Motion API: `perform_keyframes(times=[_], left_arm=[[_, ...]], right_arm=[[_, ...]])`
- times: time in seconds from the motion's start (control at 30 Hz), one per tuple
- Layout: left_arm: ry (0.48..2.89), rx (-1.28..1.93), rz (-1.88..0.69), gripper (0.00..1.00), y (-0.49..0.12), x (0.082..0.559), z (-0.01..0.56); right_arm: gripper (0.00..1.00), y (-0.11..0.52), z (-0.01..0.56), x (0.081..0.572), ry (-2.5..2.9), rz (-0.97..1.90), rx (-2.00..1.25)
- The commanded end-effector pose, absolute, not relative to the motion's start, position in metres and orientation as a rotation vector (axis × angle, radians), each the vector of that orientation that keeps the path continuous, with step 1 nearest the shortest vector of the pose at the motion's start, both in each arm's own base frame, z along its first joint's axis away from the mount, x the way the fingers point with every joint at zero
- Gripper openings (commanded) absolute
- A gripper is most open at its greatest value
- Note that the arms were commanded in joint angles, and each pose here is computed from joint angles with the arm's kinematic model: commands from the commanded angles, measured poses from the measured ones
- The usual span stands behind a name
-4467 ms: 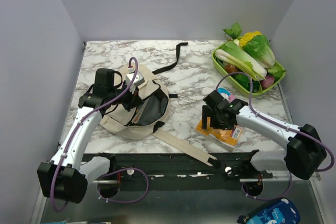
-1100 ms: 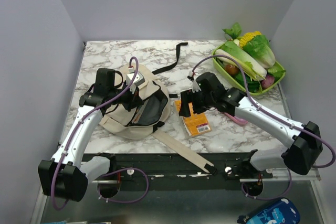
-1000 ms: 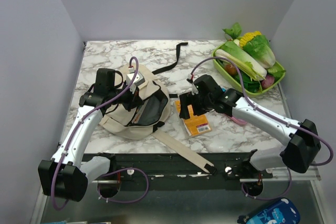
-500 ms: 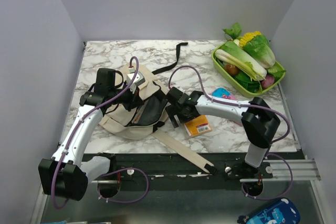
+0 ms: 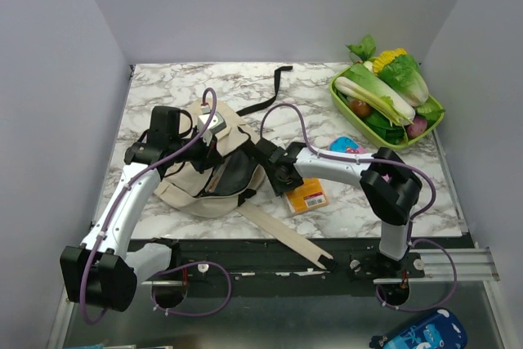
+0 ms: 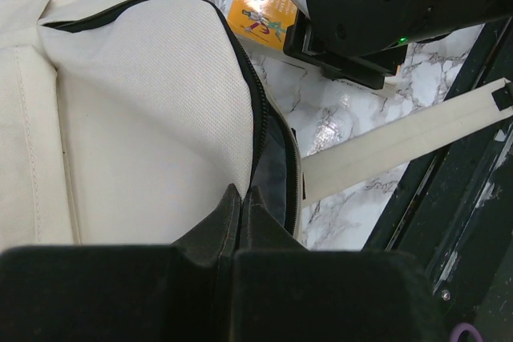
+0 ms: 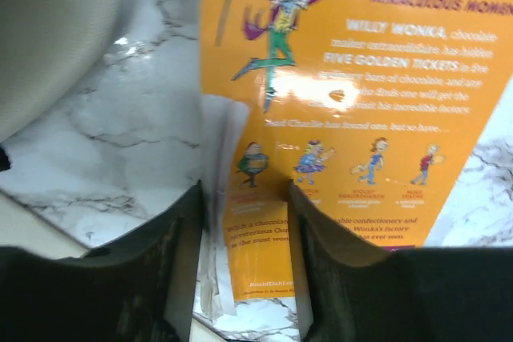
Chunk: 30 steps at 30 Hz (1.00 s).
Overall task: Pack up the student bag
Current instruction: Pick up the book from the center of the board.
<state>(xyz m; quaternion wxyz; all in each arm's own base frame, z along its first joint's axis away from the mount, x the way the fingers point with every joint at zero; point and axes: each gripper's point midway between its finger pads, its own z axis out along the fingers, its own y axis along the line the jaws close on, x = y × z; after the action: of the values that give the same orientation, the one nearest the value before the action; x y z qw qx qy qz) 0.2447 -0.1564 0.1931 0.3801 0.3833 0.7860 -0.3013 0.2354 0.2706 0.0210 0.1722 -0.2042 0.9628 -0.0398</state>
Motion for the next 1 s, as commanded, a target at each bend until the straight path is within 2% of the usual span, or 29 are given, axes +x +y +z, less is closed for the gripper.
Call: perform_keyframes(times=[0.0,0.03,0.13,0.23,0.37,0.67,0.9,0.97], left_arm=[[1.957,1.006,-0.768,0.0,-0.16,0.247,0.204],[1.957,1.008,-0.766,0.0,-0.16,0.247,0.203],[1.958,1.009,-0.766,0.0,-0.16,0.245,0.202],[1.956,1.009,-0.763,0.0,-0.159,0.245,0.203],[1.949,1.009,-0.762,0.0,-0.159,0.244,0.206],[1.938,1.01,-0.758,0.0,-0.159,0.243,0.208],[1.929,1.006,-0.764,0.0,-0.161,0.246,0.211],[1.929,1.004,-0.767,0.0,-0.161,0.247,0.212]], right_arm=[[0.4,0.264,-0.037,0.19,2.942,-0.042,-0.594],[0.27,0.265,-0.038,0.188,2.946,-0.025,-0.595],[0.07,0.268,-0.039,0.184,2.957,0.03,-0.582],[0.02,0.268,-0.035,0.185,2.945,0.037,-0.581],[0.0,0.27,-0.019,0.193,2.893,0.072,-0.558],[0.01,0.283,0.115,0.224,2.556,0.288,-0.516],[0.01,0.299,0.191,0.205,2.307,0.42,-0.708],[0.0,0.293,0.205,0.205,2.245,0.361,-0.744]])
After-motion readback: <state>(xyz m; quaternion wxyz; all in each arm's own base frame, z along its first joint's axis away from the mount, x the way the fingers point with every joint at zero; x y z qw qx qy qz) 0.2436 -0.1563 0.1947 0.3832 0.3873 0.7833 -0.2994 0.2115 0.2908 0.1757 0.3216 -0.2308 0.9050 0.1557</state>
